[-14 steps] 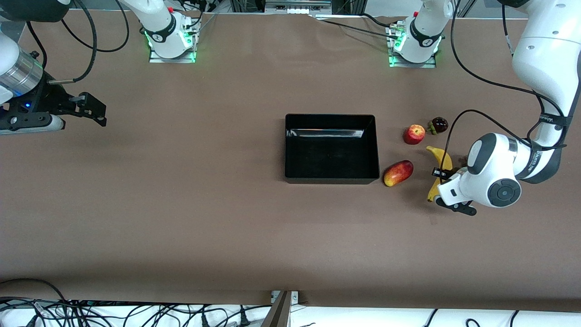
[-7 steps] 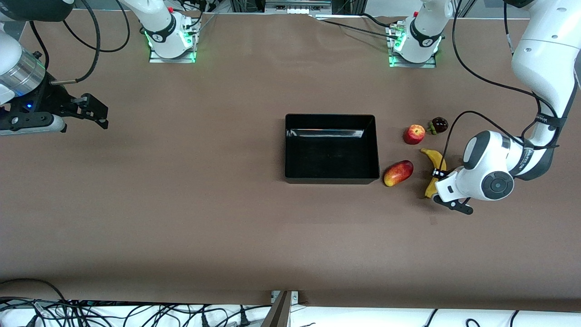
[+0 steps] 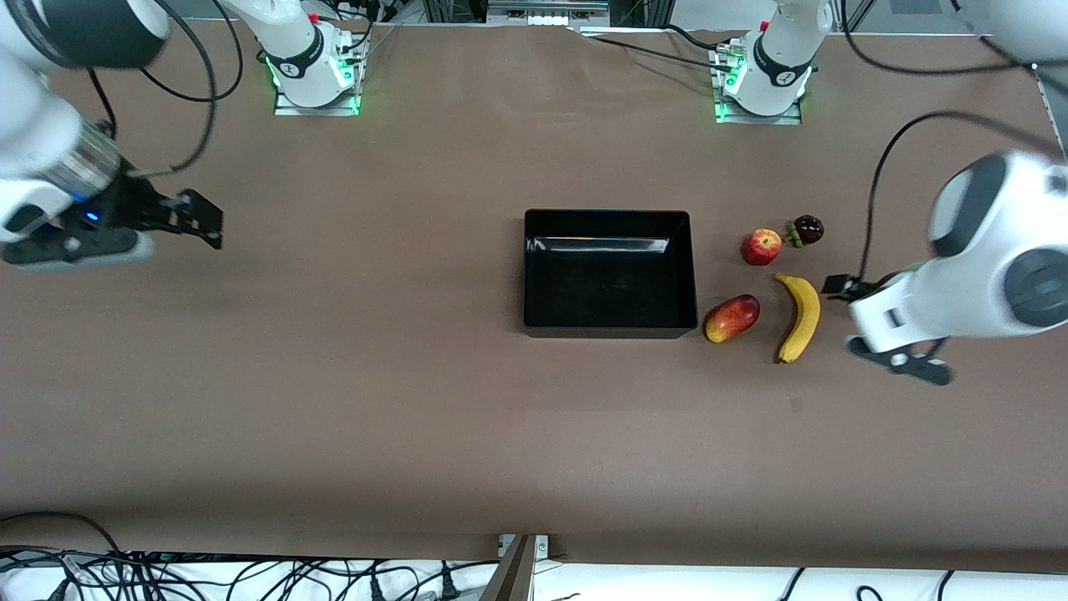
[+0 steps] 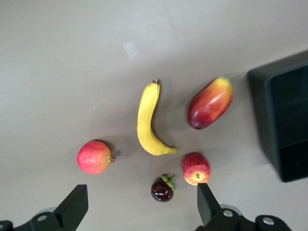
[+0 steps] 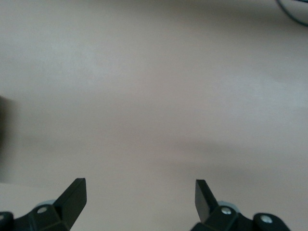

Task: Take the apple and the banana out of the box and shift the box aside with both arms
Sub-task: 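Raise the left gripper away while the right gripper reaches toward the tray, then lower the right gripper and grasp the tray's rim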

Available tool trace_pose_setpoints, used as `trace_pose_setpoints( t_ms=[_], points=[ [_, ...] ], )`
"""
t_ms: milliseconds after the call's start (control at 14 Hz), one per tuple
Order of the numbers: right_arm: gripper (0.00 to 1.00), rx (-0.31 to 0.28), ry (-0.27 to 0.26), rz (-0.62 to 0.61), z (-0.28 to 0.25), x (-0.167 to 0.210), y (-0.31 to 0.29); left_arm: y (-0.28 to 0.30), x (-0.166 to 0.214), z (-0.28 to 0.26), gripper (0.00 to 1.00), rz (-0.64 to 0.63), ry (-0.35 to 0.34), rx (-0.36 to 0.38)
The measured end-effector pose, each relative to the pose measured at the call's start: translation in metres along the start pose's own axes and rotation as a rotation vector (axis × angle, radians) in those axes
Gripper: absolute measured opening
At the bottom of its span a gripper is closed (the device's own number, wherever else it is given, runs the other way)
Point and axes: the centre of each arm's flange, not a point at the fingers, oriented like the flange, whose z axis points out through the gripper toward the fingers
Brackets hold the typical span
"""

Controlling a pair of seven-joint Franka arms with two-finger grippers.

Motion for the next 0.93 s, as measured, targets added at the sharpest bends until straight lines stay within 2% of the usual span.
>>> trace_pose_setpoints(
  t_ms=[71,214,357,643,786,929],
  points=[
    [1.00,-0.001,-0.024,-0.035,0.011,0.003,-0.021,-0.005,-0.008,-0.024,1.00,-0.018,0.041,-0.013],
    [1.00,0.003,-0.113,-0.112,0.042,0.002,-0.073,-0.014,-0.027,-0.060,1.00,-0.061,0.104,-0.029],
    [1.00,0.040,-0.149,-0.130,0.073,0.001,-0.145,-0.020,-0.049,-0.085,1.00,-0.122,0.128,-0.042],
    [1.00,0.026,-0.115,-0.036,0.149,-0.018,-0.303,-0.012,-0.088,-0.099,1.00,-0.217,0.153,-0.047],
    [1.00,0.056,-0.078,-0.010,0.183,-0.024,-0.350,-0.002,-0.106,-0.091,1.00,-0.230,0.179,-0.023],
    [1.00,0.099,-0.066,0.004,0.208,-0.028,-0.374,0.012,-0.122,-0.082,1.00,-0.243,0.194,-0.013]
  ],
)
